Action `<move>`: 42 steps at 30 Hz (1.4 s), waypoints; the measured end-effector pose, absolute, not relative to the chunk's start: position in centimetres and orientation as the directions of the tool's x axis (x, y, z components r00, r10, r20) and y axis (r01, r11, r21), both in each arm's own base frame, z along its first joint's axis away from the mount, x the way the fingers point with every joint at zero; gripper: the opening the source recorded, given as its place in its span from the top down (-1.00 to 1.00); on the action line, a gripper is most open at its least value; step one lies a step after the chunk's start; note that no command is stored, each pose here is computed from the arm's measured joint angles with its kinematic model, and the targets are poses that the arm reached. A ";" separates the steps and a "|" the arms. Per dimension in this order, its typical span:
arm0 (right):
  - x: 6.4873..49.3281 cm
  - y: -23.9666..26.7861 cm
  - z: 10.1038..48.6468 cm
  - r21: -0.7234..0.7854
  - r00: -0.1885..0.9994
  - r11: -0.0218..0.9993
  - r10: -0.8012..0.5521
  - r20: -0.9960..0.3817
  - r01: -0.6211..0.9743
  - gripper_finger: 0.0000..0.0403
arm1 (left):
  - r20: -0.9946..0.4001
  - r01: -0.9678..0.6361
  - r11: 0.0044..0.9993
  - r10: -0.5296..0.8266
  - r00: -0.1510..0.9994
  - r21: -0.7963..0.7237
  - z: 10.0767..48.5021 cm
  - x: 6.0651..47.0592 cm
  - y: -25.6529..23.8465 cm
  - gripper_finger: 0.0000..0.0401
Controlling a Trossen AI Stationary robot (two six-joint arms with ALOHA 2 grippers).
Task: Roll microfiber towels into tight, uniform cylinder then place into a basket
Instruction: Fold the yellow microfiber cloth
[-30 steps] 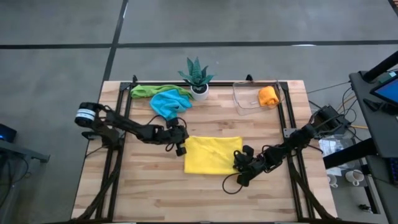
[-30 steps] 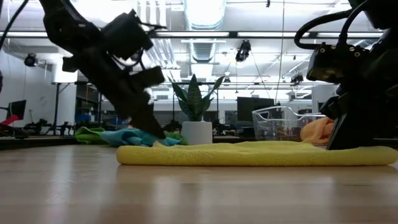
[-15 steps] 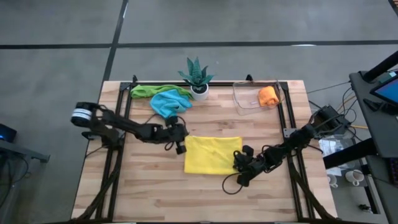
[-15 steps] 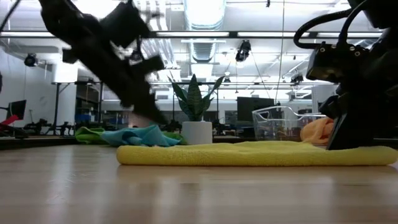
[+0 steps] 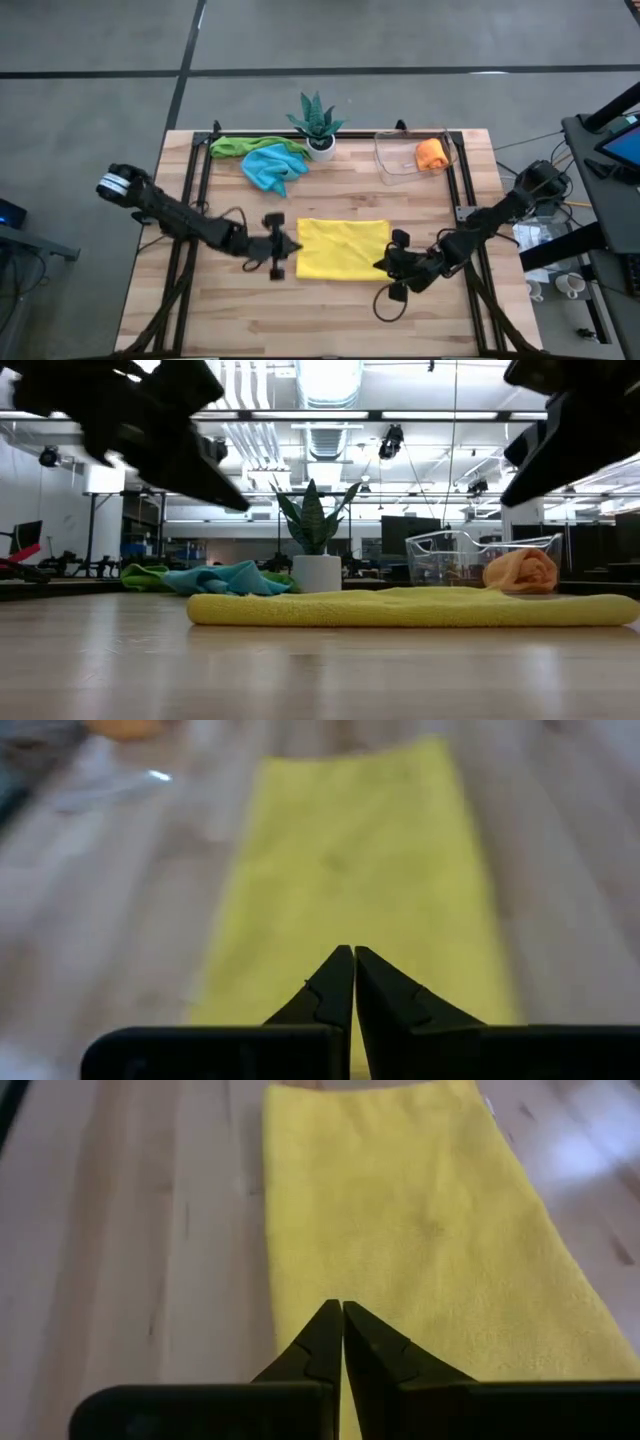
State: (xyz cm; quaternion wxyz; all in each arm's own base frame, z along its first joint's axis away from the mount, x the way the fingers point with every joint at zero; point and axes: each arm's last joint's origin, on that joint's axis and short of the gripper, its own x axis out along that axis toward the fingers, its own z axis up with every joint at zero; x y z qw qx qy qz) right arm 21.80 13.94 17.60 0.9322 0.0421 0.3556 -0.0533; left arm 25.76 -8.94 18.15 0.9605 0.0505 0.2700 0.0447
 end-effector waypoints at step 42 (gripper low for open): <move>22.3 18.2 16.1 -0.152 0.332 0.988 -0.134 -0.934 -0.027 0.11 | -0.884 0.115 0.985 0.059 0.464 0.126 14.9 31.5 -14.7 0.08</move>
